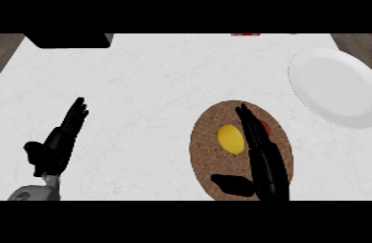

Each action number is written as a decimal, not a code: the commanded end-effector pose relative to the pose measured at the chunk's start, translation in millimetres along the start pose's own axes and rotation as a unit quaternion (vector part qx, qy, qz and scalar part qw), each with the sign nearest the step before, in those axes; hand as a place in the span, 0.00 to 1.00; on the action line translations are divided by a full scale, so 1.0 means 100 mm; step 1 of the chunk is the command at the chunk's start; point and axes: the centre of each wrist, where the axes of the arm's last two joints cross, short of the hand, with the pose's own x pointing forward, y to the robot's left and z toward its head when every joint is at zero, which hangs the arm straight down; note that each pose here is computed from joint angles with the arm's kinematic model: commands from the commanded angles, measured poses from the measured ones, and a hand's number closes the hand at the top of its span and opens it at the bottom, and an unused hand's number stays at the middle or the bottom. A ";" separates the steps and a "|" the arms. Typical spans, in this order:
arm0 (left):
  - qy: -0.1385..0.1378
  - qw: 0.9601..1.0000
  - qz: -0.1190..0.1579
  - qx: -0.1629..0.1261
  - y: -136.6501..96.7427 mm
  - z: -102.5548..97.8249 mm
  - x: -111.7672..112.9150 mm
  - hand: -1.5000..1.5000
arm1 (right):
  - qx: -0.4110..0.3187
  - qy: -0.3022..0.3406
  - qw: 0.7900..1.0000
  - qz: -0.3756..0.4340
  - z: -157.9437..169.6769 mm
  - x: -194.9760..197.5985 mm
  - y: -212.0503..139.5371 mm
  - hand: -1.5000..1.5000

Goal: Pick the lemon from the placemat and place it in the plate

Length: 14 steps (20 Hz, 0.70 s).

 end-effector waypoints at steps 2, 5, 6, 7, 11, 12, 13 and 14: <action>0.000 1.000 0.002 -0.002 0.06 -0.08 0.09 0.50 | 0.077 0.070 0.989 0.102 0.07 0.18 -0.13 0.00; -0.007 1.000 0.006 -0.010 -0.15 -0.10 0.08 0.50 | 0.100 0.089 0.985 0.105 -0.05 0.45 -0.23 0.00; -0.004 1.000 -0.002 -0.010 -0.17 -0.09 0.08 0.50 | 0.106 0.106 0.983 0.101 -0.01 0.35 -0.26 0.00; -0.006 1.000 0.001 -0.008 -0.17 0.01 0.27 0.50 | 0.107 0.111 0.983 0.101 0.01 0.53 -0.12 0.00; -0.005 1.000 0.003 -0.003 -0.07 0.04 0.10 0.50 | 0.124 0.147 0.971 0.140 -0.23 0.44 -0.32 0.00; -0.003 1.000 0.008 -0.012 -0.20 -0.03 0.07 0.50 | 0.124 0.151 0.972 0.133 -0.13 0.55 -0.18 0.00; -0.004 1.000 0.007 -0.006 -0.07 0.04 -0.07 0.50 | 0.121 0.157 0.972 0.129 -0.13 0.54 -0.21 0.00; -0.012 1.000 0.007 -0.003 0.19 0.00 0.05 0.50 | 0.132 0.165 0.966 0.147 -0.09 0.32 -0.34 0.00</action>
